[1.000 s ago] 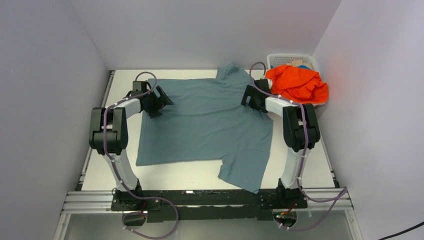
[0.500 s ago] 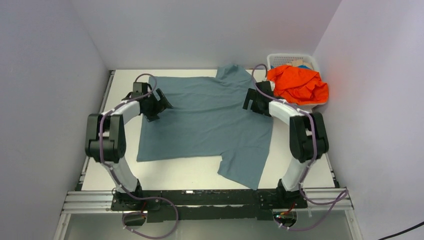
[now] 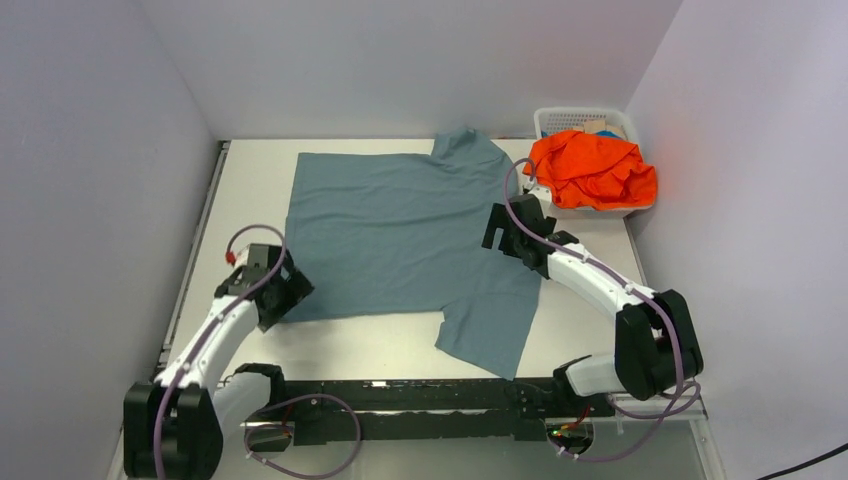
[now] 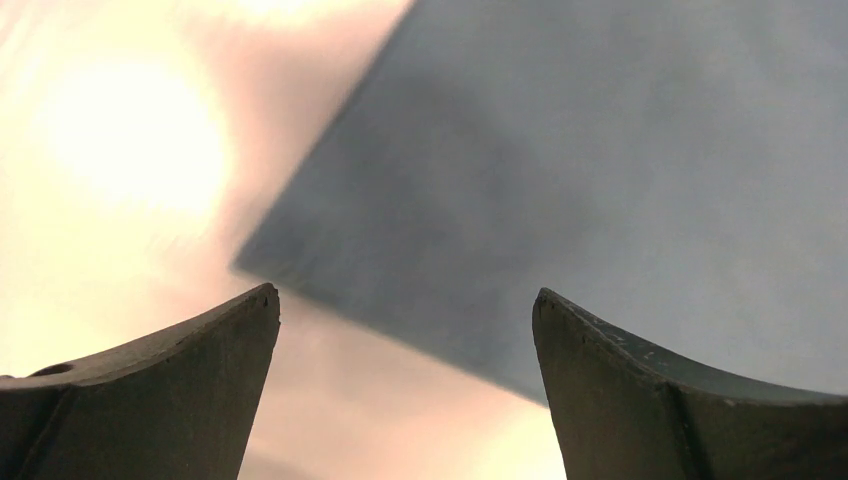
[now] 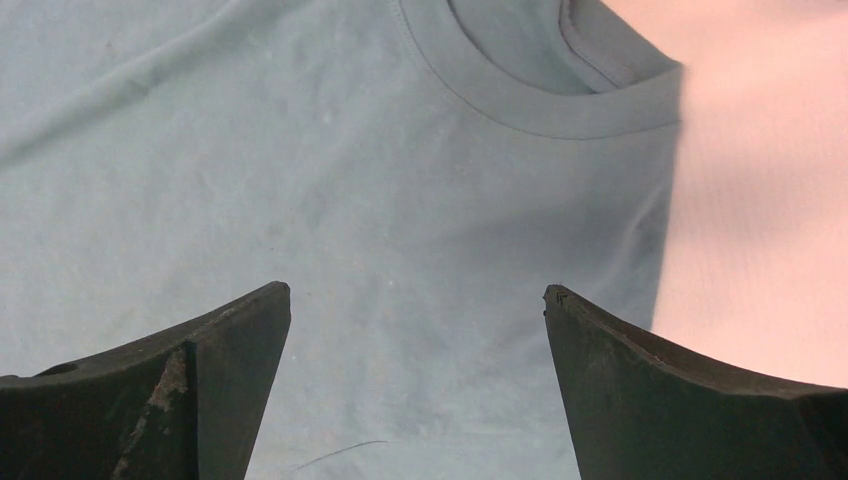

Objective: Fold and stack the t-shirts
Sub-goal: Flatten out the tshirt, then grab the side of the flattened tshirt closest away from the robot with both arms

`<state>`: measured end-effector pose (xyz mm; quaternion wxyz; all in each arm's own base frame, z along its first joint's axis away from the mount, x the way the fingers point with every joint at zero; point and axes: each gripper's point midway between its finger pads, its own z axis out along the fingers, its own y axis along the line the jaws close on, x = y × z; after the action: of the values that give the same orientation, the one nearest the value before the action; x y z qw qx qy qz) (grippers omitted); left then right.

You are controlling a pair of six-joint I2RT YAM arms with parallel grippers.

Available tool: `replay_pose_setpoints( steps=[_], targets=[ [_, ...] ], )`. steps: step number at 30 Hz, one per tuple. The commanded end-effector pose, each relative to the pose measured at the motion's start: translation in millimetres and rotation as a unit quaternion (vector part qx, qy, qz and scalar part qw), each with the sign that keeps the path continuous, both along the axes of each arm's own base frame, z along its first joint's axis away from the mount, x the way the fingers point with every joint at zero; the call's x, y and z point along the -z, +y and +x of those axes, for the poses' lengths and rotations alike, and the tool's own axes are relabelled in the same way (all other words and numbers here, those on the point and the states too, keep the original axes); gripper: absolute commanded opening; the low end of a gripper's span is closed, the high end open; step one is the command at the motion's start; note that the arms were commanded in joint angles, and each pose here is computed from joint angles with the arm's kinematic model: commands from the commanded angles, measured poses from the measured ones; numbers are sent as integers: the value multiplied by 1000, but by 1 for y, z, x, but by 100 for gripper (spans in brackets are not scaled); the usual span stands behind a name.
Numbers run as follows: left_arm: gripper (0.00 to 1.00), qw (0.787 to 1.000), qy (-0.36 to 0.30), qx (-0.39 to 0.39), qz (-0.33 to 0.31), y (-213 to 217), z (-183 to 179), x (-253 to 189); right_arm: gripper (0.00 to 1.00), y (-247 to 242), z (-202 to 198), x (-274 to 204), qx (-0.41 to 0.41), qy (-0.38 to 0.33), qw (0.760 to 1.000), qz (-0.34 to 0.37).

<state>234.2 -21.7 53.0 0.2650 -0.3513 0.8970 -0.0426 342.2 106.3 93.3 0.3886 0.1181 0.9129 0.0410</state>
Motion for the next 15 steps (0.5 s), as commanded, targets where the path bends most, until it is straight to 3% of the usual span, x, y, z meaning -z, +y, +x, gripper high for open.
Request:
replay_pose_setpoints(
  steps=[1, 5, 8, 14, 15],
  targets=[
    [99, 993, 21, -114, 26, 31, -40, 15, 100, -5, 9, -22, 26, -51, 998, 14],
    [98, 990, 26, -138, 13, 36, -46, 22, 100, -5, 8, -15, 25, -44, 999, 12],
    [92, 989, 25, -143, 7, 37, -37, 28, 100, -6, 7, -11, 25, -38, 999, 7],
    [53, 990, 47, -135, -11, 30, -19, 36, 100, -10, 6, -9, 32, -35, 999, -1],
    [51, 988, 54, -141, -10, 31, -20, 38, 100, -11, 6, -8, 35, -34, 999, -5]
  ],
)
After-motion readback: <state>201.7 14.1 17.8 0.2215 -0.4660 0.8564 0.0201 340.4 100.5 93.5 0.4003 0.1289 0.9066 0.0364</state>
